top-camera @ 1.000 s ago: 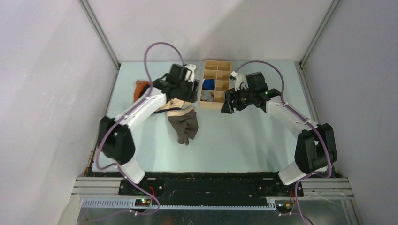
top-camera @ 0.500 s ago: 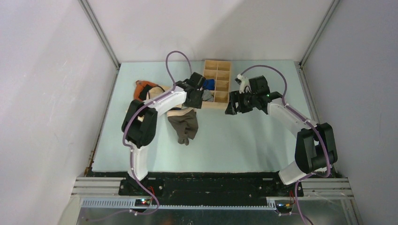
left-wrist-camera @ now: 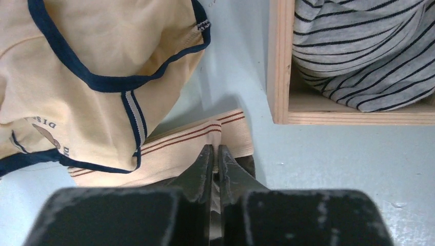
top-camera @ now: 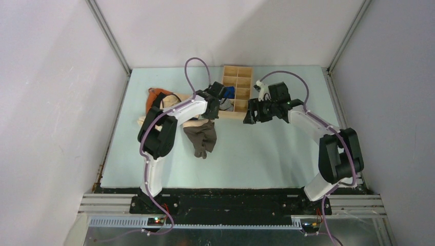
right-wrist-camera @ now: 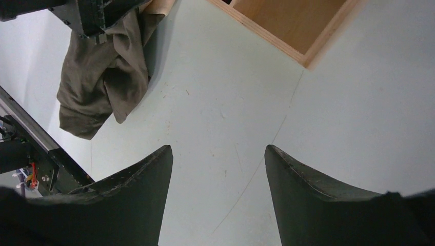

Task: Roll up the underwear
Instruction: Flatten out the underwear at the center of the board.

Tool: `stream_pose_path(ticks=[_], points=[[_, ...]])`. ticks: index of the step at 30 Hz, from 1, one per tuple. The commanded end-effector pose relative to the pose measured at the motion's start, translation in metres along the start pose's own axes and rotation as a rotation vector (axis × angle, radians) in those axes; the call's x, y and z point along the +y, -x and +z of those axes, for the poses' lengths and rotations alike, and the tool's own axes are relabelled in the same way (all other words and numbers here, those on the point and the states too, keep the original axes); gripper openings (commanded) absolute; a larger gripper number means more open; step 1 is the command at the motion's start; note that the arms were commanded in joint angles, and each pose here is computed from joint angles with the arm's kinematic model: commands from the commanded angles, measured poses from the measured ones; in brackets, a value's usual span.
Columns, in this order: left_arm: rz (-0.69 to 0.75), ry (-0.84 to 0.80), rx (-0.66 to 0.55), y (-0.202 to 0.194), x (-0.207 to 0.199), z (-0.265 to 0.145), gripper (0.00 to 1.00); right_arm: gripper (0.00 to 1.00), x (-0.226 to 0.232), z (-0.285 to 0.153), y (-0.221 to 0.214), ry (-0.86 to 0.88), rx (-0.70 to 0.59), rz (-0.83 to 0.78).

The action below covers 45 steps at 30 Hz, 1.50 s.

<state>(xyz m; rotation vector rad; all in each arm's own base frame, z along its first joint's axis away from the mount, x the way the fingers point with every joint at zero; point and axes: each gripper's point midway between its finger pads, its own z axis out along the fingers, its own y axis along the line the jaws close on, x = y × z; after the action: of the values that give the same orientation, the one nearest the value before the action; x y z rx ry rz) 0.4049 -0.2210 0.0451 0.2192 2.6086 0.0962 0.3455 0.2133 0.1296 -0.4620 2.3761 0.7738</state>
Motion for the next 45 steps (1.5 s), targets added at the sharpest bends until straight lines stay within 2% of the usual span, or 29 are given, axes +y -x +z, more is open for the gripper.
stream_pose_path(ticks=[1, 7, 13, 17, 23, 33, 39, 42, 43, 45], points=[[-0.013, 0.015, -0.062, 0.021, 0.004, -0.012, 0.03, 0.70, 0.017, 0.021, 0.021, 0.052, -0.030, -0.029], [-0.007, -0.026, -0.129, 0.031, 0.018, -0.060, 0.00, 0.70, 0.057, 0.063, 0.033, 0.135, -0.009, -0.023], [-0.087, -0.099, -0.132, 0.003, 0.034, -0.101, 0.00, 0.69, 0.085, 0.111, 0.037, 0.089, 0.018, 0.103], [-0.122, -0.105, -0.098, -0.018, 0.052, -0.106, 0.00, 0.66, 0.081, 0.140, 0.021, 0.006, 0.065, 0.172], [-0.165, -0.078, -0.070, -0.038, 0.079, -0.101, 0.00, 0.60, 0.080, 0.158, 0.004, -0.058, 0.096, 0.219], [-0.151, -0.054, -0.068, -0.050, 0.091, -0.099, 0.00, 0.55, 0.094, 0.193, 0.006, 0.020, 0.095, 0.280], [-0.143, -0.032, -0.070, -0.050, 0.100, -0.098, 0.00, 0.34, 0.096, 0.209, 0.010, 0.044, 0.083, 0.250], [-0.145, -0.012, -0.079, -0.048, 0.107, -0.098, 0.00, 0.07, 0.094, 0.207, 0.012, 0.033, 0.076, 0.225], [-0.149, -0.003, -0.082, -0.048, 0.111, -0.098, 0.00, 0.03, 0.092, 0.204, 0.011, 0.026, 0.080, 0.205], [-0.155, 0.010, -0.096, -0.045, 0.117, -0.102, 0.00, 0.00, 0.091, 0.187, 0.015, 0.008, 0.064, 0.166]])
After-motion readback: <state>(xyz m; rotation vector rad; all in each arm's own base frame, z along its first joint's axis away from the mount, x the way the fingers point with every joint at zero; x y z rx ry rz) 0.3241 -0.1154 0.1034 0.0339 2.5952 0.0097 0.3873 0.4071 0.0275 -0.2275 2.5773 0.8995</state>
